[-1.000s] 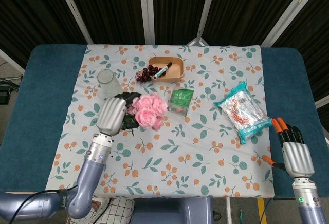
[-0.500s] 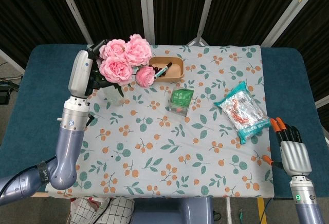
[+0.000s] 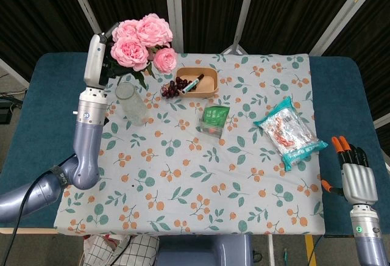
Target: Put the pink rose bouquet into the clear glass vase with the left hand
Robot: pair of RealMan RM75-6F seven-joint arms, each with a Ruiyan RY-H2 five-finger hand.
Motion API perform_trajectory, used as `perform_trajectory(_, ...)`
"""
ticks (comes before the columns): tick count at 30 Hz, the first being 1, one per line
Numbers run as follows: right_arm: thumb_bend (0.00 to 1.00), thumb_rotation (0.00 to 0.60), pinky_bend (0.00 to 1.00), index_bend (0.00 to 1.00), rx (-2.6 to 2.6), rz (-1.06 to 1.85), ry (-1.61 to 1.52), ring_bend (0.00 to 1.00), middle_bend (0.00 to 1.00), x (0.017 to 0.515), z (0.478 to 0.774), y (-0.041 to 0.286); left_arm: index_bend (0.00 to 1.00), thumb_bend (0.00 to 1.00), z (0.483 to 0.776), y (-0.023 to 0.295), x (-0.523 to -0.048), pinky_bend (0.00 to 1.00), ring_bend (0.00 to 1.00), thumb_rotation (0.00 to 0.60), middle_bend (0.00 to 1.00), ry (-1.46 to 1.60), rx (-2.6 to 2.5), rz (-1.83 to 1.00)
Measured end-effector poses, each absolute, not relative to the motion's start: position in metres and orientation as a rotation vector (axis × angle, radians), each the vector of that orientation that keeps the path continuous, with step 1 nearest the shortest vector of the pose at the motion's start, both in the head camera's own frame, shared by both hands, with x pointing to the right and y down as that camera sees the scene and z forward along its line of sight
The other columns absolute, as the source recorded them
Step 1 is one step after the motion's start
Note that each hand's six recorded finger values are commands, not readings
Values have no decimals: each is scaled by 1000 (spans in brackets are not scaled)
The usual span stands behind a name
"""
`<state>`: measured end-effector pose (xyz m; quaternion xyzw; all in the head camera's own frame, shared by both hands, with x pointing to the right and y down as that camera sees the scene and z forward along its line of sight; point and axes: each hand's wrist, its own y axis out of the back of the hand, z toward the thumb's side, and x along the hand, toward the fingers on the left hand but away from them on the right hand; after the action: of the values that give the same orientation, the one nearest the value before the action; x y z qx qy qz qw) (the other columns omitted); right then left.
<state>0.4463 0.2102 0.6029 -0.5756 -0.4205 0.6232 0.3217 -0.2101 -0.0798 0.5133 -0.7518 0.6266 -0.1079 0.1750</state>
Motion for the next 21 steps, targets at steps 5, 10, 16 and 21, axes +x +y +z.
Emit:
perform_trajectory(5, 205, 600, 11, 0, -1491, 1641, -1119, 34, 3, 450, 600, 209, 412, 411, 533, -88, -209, 443, 387, 600, 419, 1796, -2152, -292)
perform_trajectory(10, 204, 600, 10, 0, -1488, 1653, -1120, 34, 3, 453, 602, 210, 410, 411, 554, -89, -208, 443, 387, 600, 418, 1834, -2203, -281)
perform_trajectory(16, 205, 600, 10, 0, -1482, 1645, -1131, 34, 3, 453, 600, 209, 409, 411, 577, -85, -208, 443, 387, 600, 418, 1878, -2259, -266)
perform_trajectory(21, 204, 600, 11, 0, -1486, 1648, -1127, 34, 3, 454, 601, 210, 409, 410, 582, -79, -207, 443, 387, 600, 419, 1857, -2286, -255)
